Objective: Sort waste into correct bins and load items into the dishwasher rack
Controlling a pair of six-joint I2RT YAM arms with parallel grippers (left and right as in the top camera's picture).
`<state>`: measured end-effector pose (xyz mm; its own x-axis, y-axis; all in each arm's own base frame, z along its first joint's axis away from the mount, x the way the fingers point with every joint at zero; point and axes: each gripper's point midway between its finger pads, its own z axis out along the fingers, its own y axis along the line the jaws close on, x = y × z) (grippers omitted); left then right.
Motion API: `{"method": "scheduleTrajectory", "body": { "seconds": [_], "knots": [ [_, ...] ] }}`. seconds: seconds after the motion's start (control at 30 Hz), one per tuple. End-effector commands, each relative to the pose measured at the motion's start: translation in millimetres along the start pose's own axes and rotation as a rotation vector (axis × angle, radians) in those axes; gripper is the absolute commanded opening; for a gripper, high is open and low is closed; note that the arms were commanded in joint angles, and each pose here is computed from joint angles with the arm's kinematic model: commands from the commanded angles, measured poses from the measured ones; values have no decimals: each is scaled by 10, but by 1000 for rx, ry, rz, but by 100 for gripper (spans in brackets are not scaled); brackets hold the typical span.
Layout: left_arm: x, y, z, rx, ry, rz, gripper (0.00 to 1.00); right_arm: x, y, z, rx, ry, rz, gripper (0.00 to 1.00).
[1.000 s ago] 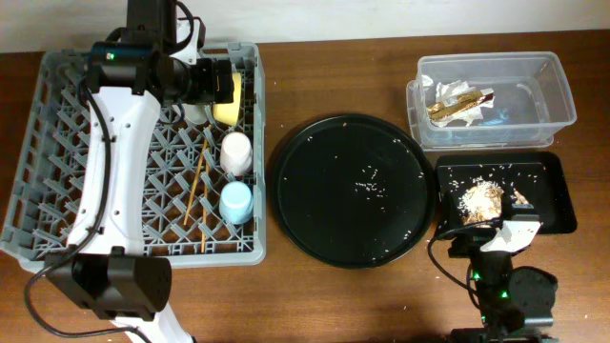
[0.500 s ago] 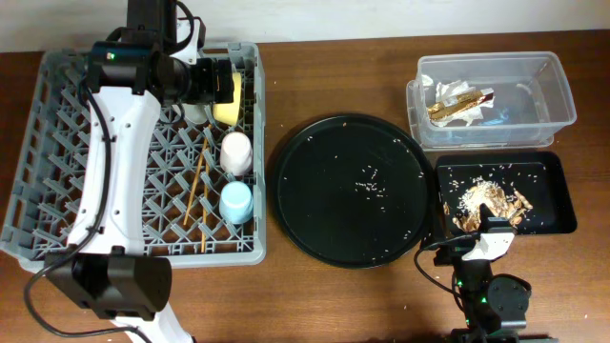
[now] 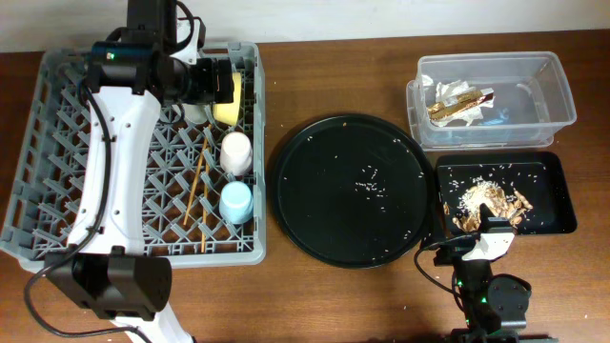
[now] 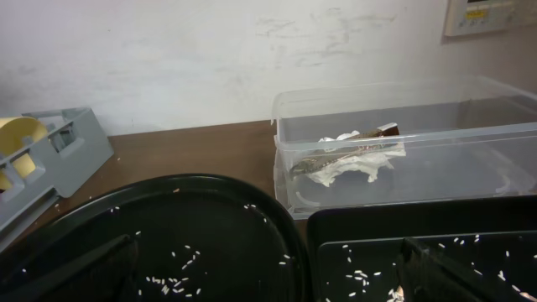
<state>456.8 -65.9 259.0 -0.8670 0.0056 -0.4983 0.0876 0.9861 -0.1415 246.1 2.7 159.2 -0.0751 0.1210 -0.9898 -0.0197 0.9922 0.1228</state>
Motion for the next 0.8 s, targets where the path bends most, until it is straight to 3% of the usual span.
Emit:
{"method": "scheduleTrajectory", "body": {
  "seconds": [0.0, 0.1, 0.2, 0.3, 0.5, 0.77],
  "knots": [
    [55, -10, -222, -12, -6, 15, 99, 19, 4, 0, -5, 0, -7, 98],
    [-87, -34, -616, -48, -167, 166, 99, 19, 4, 0, -5, 0, -7, 98],
    [-10, 4, -781, -71, -301, 188, 99, 19, 4, 0, -5, 0, -7, 98],
    [314, 293, -753, -148, -432, 154, 99, 19, 4, 0, -5, 0, -7, 98],
    [1530, 715, -638, -224, -715, 123, 99, 19, 4, 0, -5, 0, -7, 98],
    [2165, 727, -362, -259, -912, 187, 100, 19, 4, 0, -5, 0, -7, 99]
  ]
}}
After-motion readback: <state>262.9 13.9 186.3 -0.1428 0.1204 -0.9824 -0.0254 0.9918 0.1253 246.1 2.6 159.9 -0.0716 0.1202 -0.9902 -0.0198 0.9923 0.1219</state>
